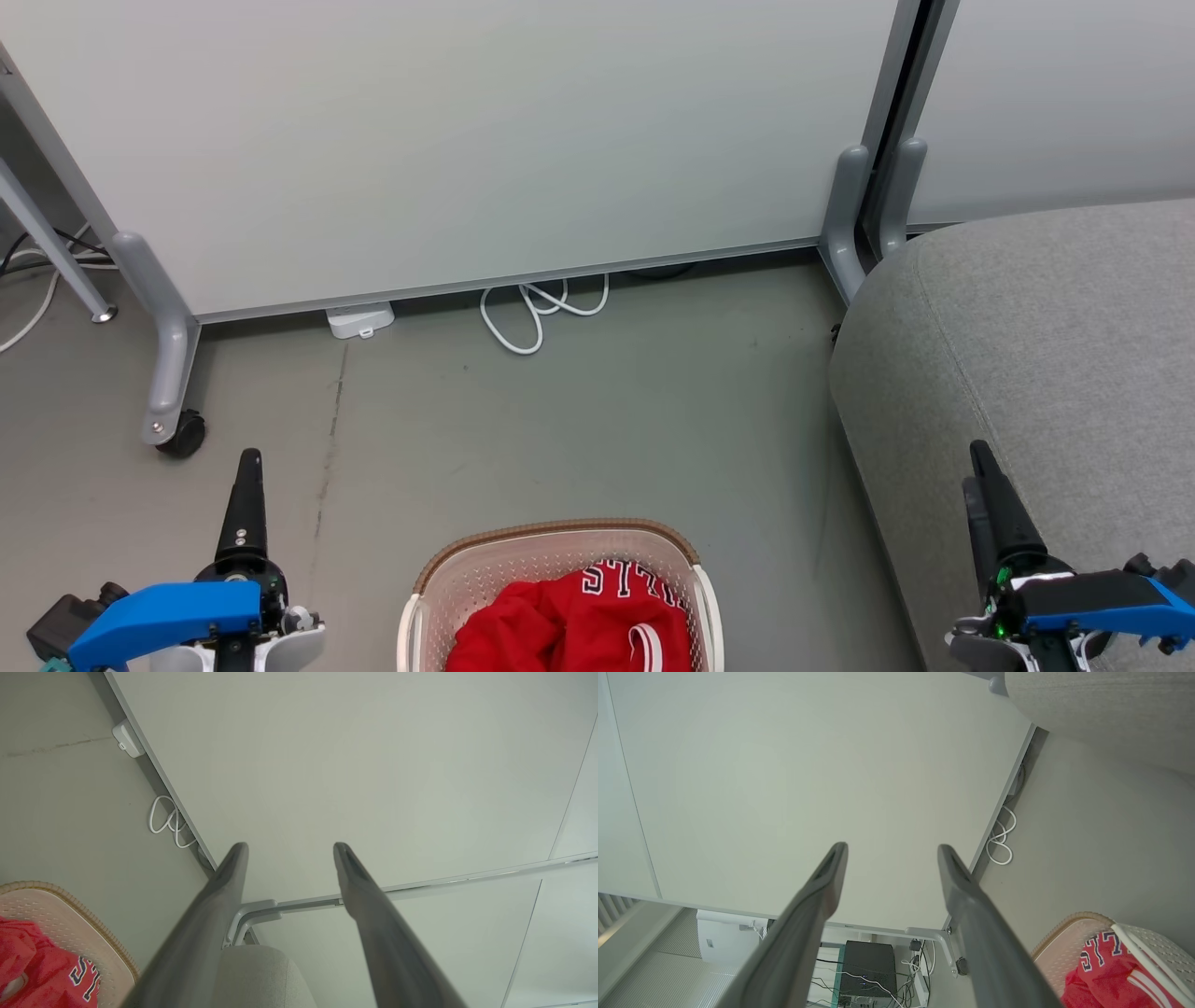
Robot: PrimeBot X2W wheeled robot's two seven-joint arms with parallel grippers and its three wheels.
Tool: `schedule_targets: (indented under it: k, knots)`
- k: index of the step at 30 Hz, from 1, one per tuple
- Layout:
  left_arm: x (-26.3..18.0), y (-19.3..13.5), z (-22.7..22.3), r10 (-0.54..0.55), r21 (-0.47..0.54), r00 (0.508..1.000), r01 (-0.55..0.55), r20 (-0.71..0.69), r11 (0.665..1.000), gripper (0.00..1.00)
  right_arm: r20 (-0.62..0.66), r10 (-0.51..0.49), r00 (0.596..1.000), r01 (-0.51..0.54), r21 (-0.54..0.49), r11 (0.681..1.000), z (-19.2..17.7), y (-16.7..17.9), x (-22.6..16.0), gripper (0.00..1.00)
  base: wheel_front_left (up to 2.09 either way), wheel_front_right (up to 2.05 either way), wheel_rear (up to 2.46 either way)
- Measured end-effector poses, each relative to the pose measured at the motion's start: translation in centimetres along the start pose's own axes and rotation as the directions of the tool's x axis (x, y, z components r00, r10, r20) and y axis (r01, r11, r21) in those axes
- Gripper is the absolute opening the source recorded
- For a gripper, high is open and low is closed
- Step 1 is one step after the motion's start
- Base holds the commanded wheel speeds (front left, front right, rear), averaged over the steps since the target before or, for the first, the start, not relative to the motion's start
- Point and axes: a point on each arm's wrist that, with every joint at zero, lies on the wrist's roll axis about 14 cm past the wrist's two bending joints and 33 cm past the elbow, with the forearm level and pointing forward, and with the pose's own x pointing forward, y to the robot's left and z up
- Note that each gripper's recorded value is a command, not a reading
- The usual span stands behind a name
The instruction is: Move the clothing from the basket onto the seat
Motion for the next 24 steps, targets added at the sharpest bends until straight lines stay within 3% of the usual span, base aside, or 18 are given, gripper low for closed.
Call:
schedule_targets:
  k: [13, 24]
  knots:
    - [0.3, -1.6, -0.3, -0.039, 0.254, 0.999, 0.037, 0.005, 0.967, 1.00, -0.015, 0.055, 0.998, -0.057, -0.245, 0.968, -0.9, 1.8, 0.5, 1.00, 0.00, 0.00, 0.00]
    - [0.4, -2.6, -1.2, -0.066, 0.469, 0.998, 0.063, -0.011, 0.881, 1.00, -0.035, 0.086, 0.996, -0.093, -0.434, 0.896, -1.7, 2.6, 0.6, 1.00, 0.00, 0.00, 0.00]
